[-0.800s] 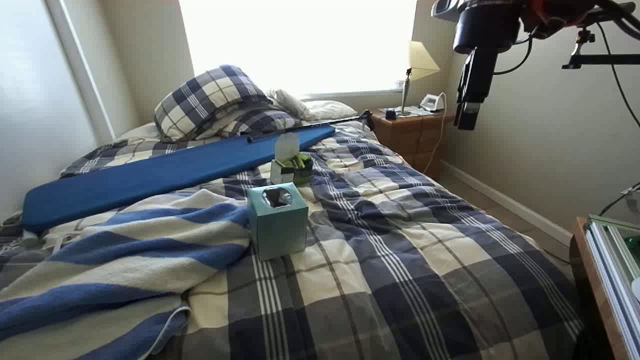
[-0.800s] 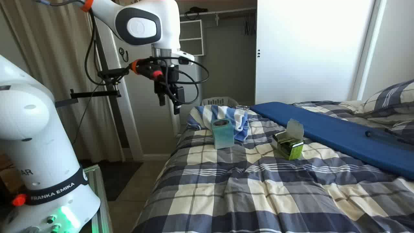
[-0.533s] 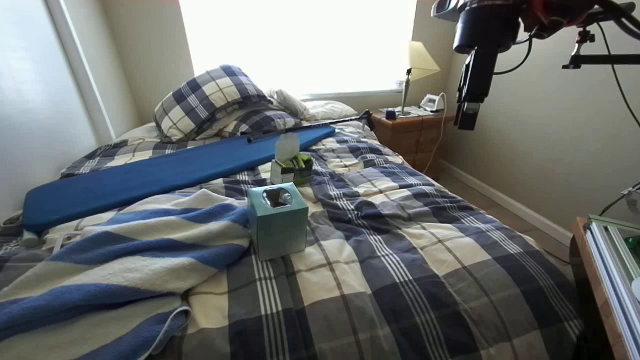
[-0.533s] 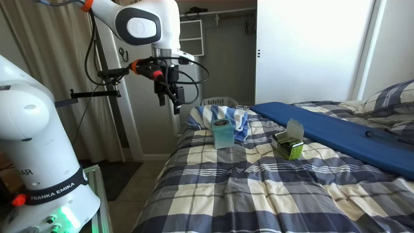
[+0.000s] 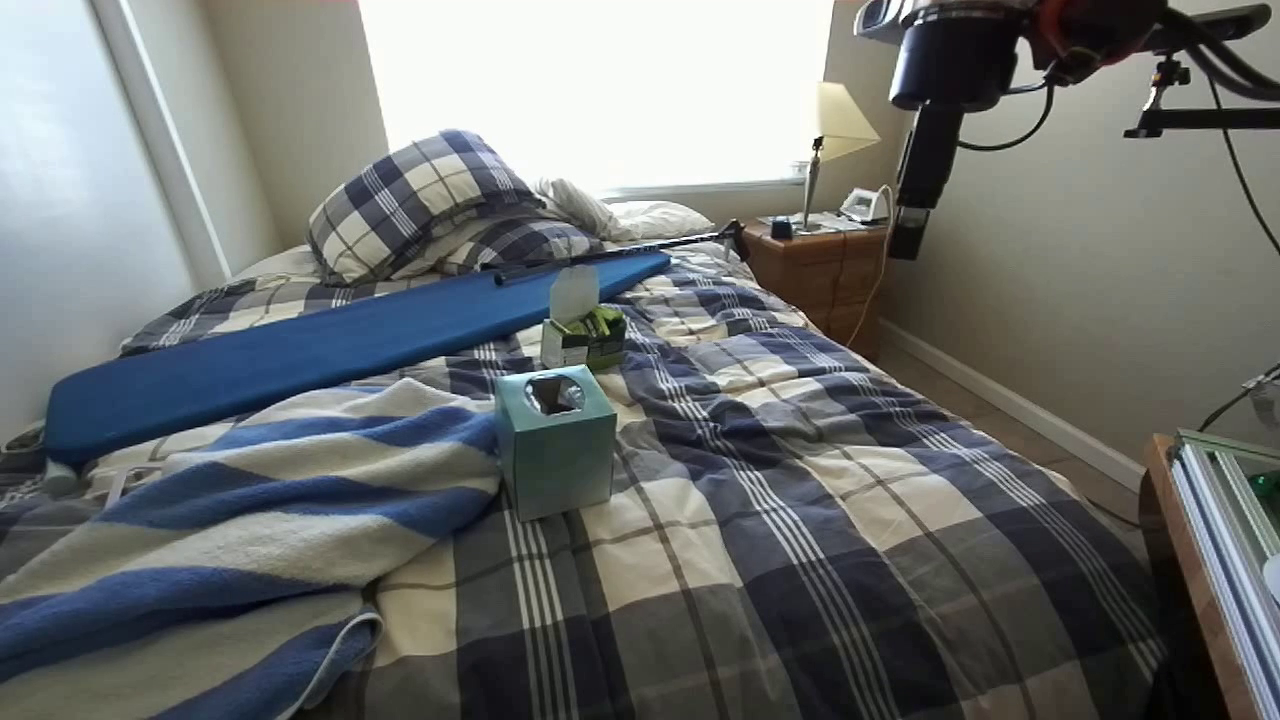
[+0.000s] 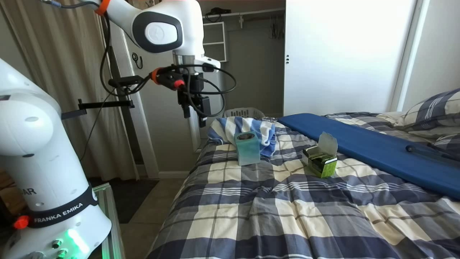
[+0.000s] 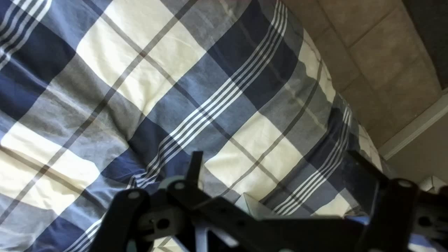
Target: Move the blue box to the right
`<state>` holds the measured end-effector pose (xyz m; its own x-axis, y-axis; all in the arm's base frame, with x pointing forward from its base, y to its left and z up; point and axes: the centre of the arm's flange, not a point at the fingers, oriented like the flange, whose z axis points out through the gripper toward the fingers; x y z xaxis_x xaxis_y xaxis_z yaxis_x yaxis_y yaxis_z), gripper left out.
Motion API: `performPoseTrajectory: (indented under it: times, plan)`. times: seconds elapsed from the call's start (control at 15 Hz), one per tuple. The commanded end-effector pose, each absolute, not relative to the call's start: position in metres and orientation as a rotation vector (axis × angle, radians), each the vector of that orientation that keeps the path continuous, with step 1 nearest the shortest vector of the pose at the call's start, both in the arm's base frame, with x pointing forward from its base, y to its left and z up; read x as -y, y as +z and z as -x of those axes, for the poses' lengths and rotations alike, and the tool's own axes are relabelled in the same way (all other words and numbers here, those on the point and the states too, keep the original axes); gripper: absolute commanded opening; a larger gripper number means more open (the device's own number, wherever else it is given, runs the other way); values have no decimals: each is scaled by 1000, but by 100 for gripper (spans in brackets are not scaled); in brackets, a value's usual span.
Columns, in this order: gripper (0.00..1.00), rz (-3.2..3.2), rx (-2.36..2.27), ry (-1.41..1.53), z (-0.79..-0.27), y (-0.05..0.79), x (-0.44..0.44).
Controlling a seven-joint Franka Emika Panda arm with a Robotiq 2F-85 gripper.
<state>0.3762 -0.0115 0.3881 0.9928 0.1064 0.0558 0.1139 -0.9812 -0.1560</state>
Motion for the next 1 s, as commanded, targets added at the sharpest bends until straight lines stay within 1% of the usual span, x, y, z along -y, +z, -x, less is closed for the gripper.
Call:
performPoseTrajectory:
  times: [0.0,0.33,0.67,0.93]
  plan:
    - [100,2988,15,-134,-428,370,21]
    - [100,2918,-205,-218,-495,349,8]
    - [100,2788,-448,-168,-547,338,-35]
    - [100,2762,-632,-121,-577,314,-44]
